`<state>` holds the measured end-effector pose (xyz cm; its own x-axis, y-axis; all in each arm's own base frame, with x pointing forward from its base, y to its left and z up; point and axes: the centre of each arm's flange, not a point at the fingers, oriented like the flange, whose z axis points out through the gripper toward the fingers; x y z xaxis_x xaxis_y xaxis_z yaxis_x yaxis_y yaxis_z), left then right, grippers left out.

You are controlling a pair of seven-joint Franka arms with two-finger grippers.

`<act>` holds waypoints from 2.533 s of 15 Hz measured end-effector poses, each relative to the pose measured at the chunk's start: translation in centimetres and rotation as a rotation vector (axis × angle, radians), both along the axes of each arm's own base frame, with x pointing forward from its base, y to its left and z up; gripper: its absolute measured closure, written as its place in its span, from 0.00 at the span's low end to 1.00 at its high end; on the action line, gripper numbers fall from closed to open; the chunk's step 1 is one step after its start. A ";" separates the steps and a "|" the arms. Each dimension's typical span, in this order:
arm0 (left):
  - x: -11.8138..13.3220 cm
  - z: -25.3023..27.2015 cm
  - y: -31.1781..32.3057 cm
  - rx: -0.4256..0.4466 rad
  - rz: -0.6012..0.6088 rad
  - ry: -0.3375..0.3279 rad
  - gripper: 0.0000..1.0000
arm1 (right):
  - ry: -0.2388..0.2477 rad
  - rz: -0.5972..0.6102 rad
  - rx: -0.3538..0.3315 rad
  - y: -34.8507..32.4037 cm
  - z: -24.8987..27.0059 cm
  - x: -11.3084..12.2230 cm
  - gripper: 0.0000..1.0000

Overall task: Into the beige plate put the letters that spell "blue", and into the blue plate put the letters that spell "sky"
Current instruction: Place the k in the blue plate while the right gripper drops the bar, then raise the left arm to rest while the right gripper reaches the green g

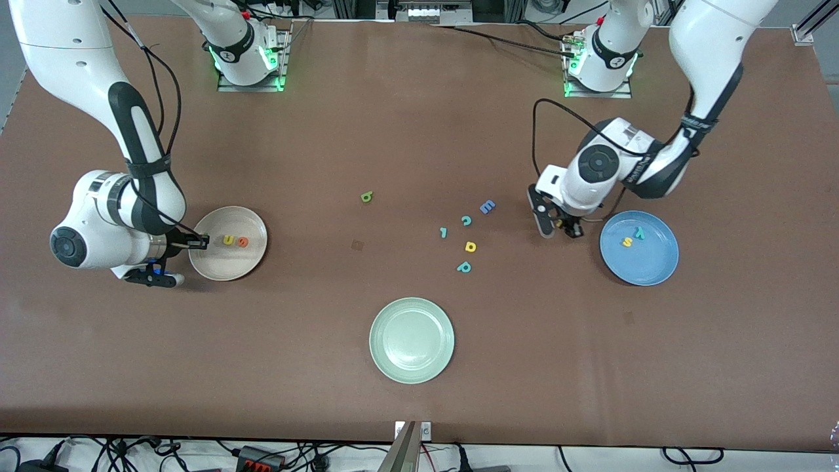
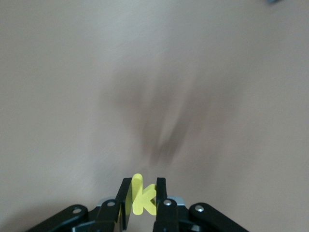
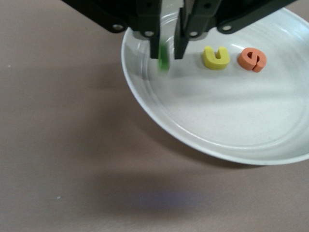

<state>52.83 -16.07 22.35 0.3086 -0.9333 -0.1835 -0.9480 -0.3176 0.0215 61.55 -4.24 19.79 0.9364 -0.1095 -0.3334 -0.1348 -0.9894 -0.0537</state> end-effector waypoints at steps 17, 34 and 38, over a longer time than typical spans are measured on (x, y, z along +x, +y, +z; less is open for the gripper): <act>8.9 6.9 11.5 0.046 0.303 0.011 0.14 | -0.198 0.117 0.011 34.8 0.7 -10.5 0.00; 11.8 28.6 5.5 -0.021 1.028 -0.042 0.00 | -0.169 0.191 -0.021 40.8 -2.0 -16.9 0.14; 10.1 33.2 10.9 -0.064 1.196 -0.069 0.00 | -0.179 0.208 -0.020 41.6 -2.6 -17.4 0.26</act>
